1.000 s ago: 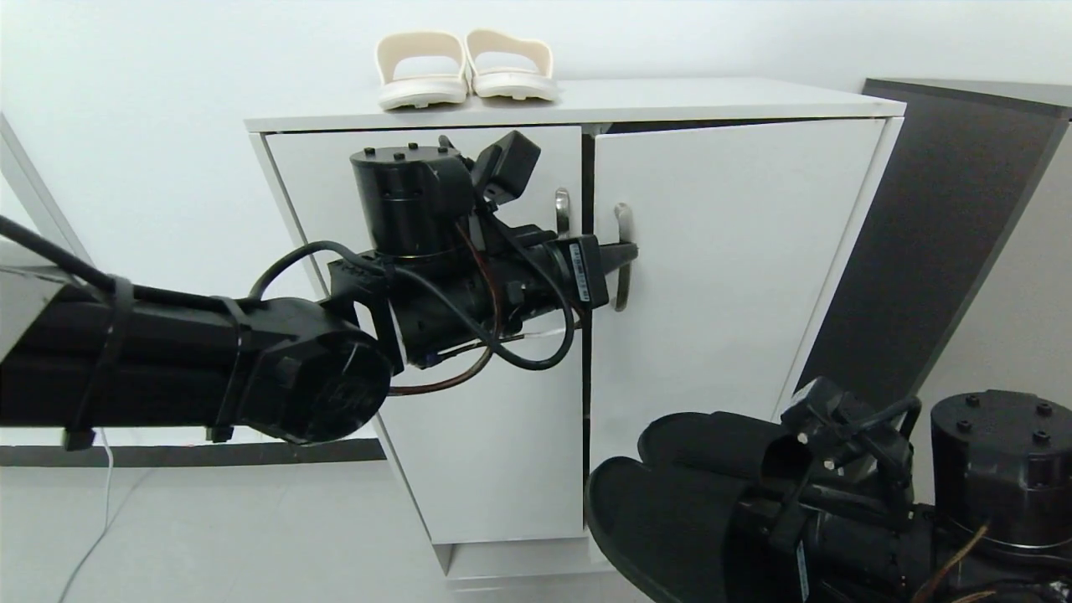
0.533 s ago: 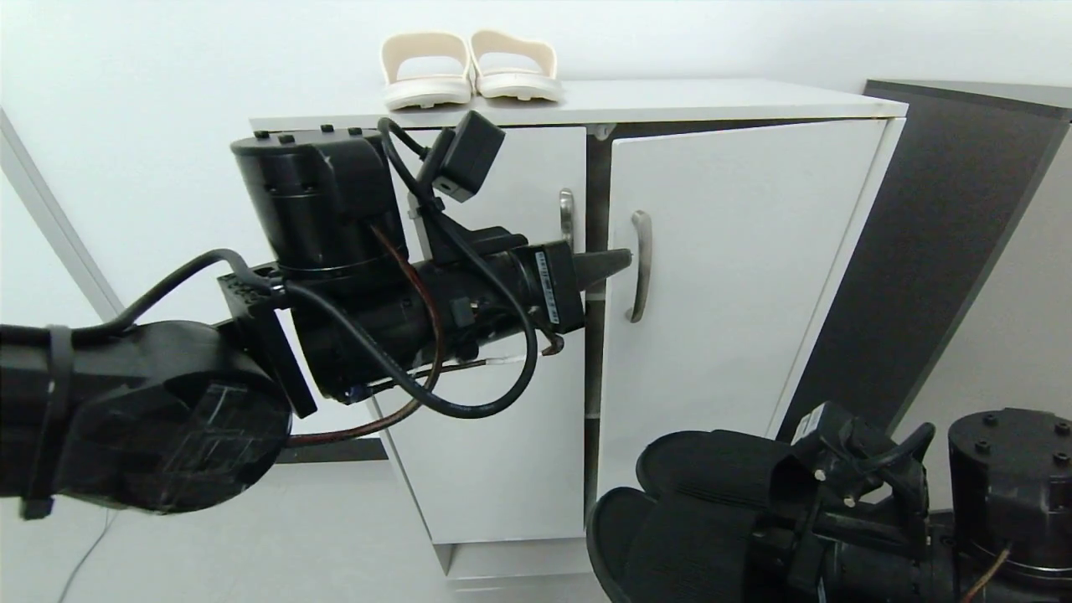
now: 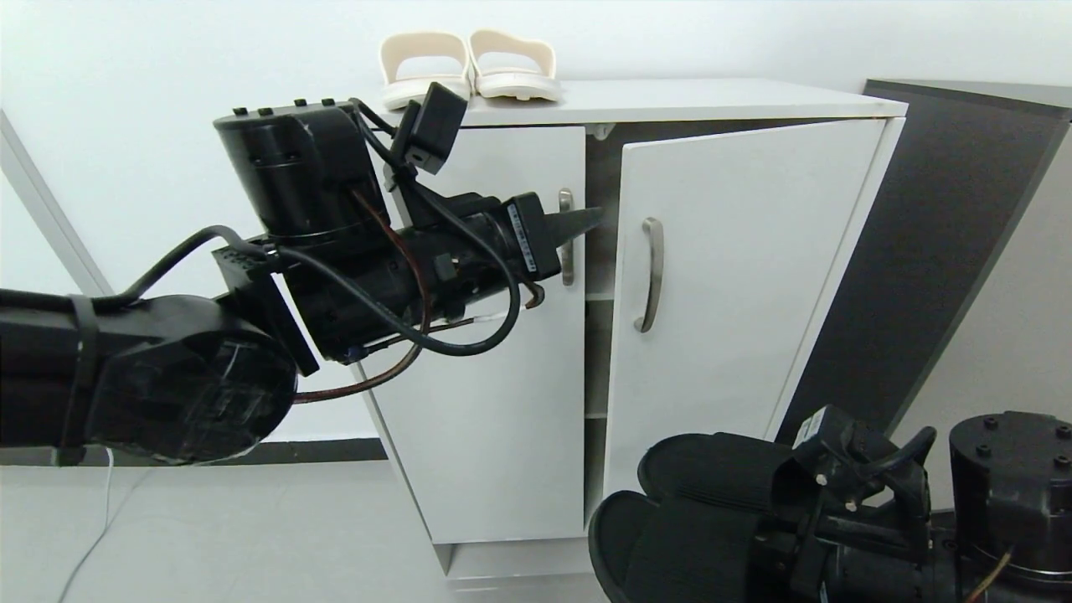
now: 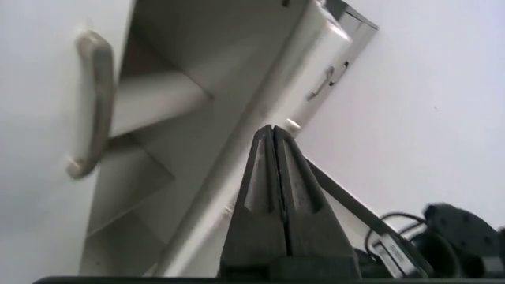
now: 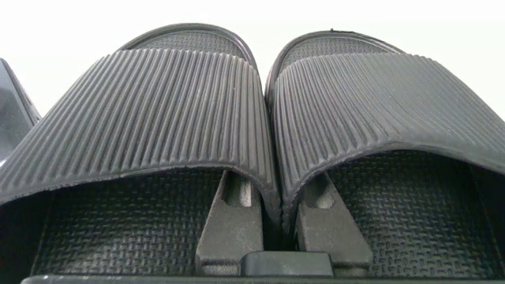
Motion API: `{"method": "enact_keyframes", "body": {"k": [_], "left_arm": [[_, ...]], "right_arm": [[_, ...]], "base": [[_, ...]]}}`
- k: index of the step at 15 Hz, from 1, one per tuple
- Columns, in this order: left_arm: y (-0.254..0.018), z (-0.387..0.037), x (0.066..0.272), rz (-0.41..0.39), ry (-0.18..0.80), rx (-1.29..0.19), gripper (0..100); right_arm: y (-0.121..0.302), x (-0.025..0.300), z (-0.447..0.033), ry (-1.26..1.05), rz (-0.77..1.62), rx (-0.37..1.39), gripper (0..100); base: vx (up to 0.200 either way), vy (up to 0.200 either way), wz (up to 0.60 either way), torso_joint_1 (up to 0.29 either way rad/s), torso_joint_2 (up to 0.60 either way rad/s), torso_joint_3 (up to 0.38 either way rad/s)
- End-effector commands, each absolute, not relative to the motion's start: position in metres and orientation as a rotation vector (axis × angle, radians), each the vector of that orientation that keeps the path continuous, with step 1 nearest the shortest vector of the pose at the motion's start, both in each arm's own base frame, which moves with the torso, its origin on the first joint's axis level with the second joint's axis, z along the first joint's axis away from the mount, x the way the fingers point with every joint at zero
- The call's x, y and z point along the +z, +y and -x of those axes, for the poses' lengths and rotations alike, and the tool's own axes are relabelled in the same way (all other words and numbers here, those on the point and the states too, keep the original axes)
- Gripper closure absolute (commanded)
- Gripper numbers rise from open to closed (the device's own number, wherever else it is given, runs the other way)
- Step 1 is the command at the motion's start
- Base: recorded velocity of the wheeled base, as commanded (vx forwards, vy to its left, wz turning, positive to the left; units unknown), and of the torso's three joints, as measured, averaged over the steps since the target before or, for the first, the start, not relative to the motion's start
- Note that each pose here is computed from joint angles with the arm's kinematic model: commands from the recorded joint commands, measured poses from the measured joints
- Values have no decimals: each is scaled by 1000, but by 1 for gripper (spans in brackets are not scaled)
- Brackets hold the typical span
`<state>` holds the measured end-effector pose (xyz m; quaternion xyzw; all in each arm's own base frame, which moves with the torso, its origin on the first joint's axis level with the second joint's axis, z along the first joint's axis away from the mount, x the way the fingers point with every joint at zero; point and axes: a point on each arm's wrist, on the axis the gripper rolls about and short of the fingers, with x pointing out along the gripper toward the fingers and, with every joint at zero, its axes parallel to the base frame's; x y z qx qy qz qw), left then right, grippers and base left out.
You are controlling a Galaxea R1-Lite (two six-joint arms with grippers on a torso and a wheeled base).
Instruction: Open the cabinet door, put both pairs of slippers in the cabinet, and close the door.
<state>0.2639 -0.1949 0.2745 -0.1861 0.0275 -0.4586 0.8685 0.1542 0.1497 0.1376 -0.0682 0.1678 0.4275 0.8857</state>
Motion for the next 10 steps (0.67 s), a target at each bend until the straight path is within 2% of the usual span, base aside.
{"method": "enact_keyframes", "body": {"k": [1,7,10], "left_arm": [[-205,-284,267,388,67,-950,100],[-225,-310,260,386,70,-951,100],[-225,-311,260,387,67,-953,100]], "right_arm": [[150,137,-154,350,143,891,100],[150,130,-147,361,199,923,100],[149,127,-145,372,199,963,100]], "base": [[0,0,0,0,0,0],[0,0,0,0,0,0],[0,0,0,0,0,0]]}}
